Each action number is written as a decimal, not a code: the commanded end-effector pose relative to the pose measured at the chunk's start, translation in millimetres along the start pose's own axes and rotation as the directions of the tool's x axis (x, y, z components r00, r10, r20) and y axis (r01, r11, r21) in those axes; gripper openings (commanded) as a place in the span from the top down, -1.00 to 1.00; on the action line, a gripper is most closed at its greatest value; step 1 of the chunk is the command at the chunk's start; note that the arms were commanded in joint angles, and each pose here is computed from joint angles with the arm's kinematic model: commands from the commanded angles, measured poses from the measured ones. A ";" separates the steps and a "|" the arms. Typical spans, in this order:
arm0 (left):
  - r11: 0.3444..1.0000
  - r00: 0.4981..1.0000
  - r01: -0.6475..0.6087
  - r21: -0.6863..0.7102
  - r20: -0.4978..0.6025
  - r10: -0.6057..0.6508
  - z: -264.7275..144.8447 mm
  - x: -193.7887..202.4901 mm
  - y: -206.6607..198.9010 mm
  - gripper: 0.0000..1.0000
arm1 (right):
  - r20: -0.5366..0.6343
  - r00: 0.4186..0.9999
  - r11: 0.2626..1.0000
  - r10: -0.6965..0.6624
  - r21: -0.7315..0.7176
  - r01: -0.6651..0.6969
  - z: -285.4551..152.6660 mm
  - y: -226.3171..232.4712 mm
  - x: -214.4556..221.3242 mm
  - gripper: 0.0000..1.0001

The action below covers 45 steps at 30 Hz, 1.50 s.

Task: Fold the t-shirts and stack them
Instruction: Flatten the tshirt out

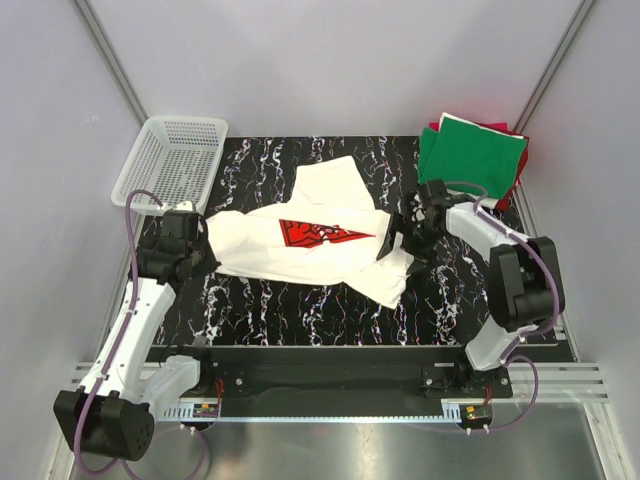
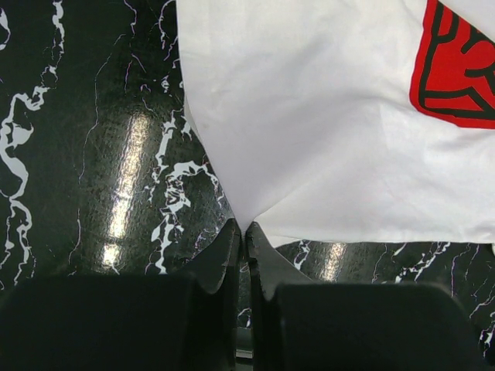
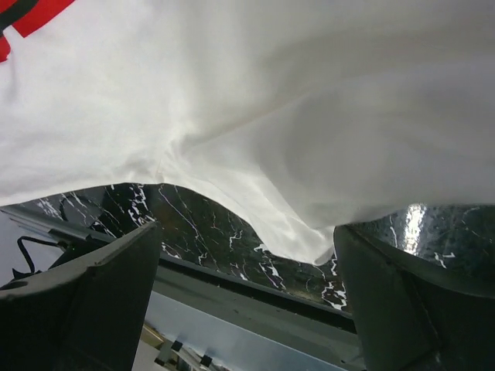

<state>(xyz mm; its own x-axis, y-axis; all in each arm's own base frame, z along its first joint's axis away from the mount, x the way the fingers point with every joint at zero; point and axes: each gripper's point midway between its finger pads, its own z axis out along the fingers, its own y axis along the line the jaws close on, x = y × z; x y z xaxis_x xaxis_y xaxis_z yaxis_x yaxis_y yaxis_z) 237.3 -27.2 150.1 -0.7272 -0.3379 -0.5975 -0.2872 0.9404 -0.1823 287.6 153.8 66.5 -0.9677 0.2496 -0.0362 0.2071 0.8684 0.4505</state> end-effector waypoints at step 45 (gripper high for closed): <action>0.957 0.951 -0.048 0.287 0.306 -0.044 -145.0 -59.8 -35.5 1.00 | 0.651 0.759 0.943 -0.018 -0.241 0.229 -252.5 70.5 57.5 1.00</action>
<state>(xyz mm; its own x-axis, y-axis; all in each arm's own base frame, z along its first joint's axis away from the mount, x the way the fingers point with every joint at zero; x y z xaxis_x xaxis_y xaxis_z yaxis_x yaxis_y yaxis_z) 216.6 -34.5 230.6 -0.6079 -0.3532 -0.7111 -0.1992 0.9348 -0.2940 252.4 133.7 262.7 -0.7036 0.4433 -0.5554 -0.0101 0.7752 0.6316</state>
